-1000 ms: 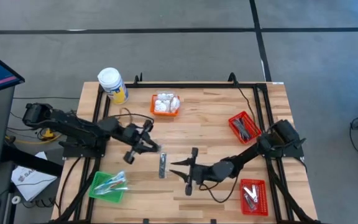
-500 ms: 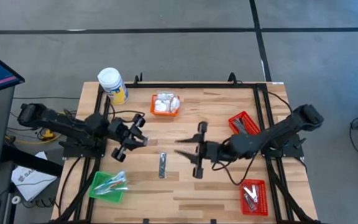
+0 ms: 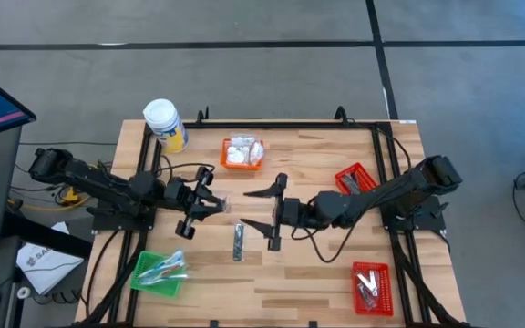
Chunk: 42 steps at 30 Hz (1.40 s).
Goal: Pick & Place Travel size toiletries
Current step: Put the silver nail cutter into the bottom red basket
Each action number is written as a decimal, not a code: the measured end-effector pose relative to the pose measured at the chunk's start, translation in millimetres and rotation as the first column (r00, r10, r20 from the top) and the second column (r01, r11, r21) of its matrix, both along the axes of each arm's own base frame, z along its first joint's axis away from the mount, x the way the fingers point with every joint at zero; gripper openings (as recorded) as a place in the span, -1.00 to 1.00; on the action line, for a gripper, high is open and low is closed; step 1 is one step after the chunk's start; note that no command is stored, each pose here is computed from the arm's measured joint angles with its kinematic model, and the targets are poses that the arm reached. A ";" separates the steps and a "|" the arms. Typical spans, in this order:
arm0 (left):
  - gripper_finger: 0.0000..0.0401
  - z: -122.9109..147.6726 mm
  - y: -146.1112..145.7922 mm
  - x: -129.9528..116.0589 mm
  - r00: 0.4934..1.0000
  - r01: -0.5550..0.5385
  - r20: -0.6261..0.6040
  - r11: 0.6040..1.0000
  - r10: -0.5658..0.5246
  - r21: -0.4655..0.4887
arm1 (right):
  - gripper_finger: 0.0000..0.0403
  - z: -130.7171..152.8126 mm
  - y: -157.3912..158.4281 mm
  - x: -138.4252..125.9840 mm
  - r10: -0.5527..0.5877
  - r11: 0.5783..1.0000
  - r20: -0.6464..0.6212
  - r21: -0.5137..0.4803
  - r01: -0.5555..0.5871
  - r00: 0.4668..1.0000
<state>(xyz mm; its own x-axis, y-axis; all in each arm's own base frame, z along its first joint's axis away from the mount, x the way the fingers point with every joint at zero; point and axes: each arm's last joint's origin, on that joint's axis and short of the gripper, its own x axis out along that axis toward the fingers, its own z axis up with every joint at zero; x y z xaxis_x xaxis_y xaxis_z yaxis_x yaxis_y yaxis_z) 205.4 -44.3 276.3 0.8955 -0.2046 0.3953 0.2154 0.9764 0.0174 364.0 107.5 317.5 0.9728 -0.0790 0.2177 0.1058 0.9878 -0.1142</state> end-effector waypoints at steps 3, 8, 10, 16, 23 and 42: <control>-0.77 0.0 -4.1 -0.9 0.999 -0.041 0.004 0.999 0.041 0.018 | 0.53 -2.1 -1.8 2.1 -0.007 1.000 0.000 -0.002 0.007 1.000; -0.77 -2.9 -6.4 1.0 0.997 -0.080 -0.006 0.996 0.081 0.045 | 0.62 -2.7 -3.3 2.8 -0.011 1.000 -0.004 -0.003 0.011 1.000; -0.77 -3.6 -6.3 2.1 0.996 -0.085 -0.004 0.995 0.085 0.045 | 0.63 -2.9 -3.4 2.9 -0.010 1.000 -0.005 -0.003 0.010 1.000; -0.77 -6.8 -7.1 11.9 0.994 -0.102 -0.023 0.993 0.104 0.059 | 0.62 -2.5 -2.8 2.9 0.018 1.000 0.002 0.009 -0.018 1.000; -0.77 -7.6 -12.1 19.0 0.996 -0.081 -0.022 0.993 0.083 0.083 | 0.61 -1.6 -1.8 2.6 0.046 0.999 0.012 0.015 -0.046 0.999; -0.76 -11.3 -12.7 22.3 0.991 -0.126 -0.038 0.989 0.129 0.072 | 0.59 -12.1 12.6 30.4 0.064 0.996 -0.018 -0.053 -0.065 0.998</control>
